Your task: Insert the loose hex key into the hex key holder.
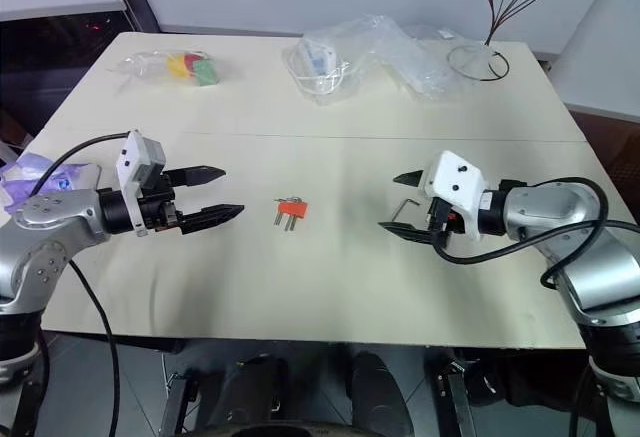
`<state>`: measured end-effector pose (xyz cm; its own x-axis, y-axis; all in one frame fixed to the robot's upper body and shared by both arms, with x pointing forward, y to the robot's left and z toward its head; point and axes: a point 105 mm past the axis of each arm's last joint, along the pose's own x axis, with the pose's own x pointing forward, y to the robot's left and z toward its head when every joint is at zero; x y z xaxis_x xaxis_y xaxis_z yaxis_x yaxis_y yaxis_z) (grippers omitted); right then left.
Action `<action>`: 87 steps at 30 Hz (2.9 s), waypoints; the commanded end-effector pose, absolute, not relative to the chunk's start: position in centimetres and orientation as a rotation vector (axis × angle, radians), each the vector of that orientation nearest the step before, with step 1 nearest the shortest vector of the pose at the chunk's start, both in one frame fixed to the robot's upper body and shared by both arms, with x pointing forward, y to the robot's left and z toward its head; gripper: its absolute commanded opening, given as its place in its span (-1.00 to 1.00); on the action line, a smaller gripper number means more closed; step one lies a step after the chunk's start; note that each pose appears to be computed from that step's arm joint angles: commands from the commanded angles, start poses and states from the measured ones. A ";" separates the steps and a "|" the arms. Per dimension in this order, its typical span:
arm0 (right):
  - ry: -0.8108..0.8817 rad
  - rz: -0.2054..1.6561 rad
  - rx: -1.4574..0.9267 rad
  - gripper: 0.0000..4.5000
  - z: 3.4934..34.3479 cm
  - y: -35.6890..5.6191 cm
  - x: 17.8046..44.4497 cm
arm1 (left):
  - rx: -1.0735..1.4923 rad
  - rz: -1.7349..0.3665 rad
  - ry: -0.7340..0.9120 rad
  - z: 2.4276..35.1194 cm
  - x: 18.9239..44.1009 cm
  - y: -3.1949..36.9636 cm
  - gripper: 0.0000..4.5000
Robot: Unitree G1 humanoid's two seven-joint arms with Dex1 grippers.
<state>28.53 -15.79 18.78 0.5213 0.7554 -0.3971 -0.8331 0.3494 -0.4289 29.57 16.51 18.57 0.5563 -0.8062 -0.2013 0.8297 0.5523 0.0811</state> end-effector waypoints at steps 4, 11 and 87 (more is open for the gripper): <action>0.083 1.154 -0.647 0.75 16.9 -11.2 30.0 | 0.185 -0.898 0.068 19.2 29.9 16.2 0.98; 0.089 1.209 -0.639 0.75 13.5 -7.6 33.2 | 0.197 -0.888 0.083 18.5 29.3 15.9 0.98; -1.180 0.880 -1.432 -0.57 26.7 -5.8 29.9 | -0.225 -1.272 -0.047 25.9 30.2 10.6 1.00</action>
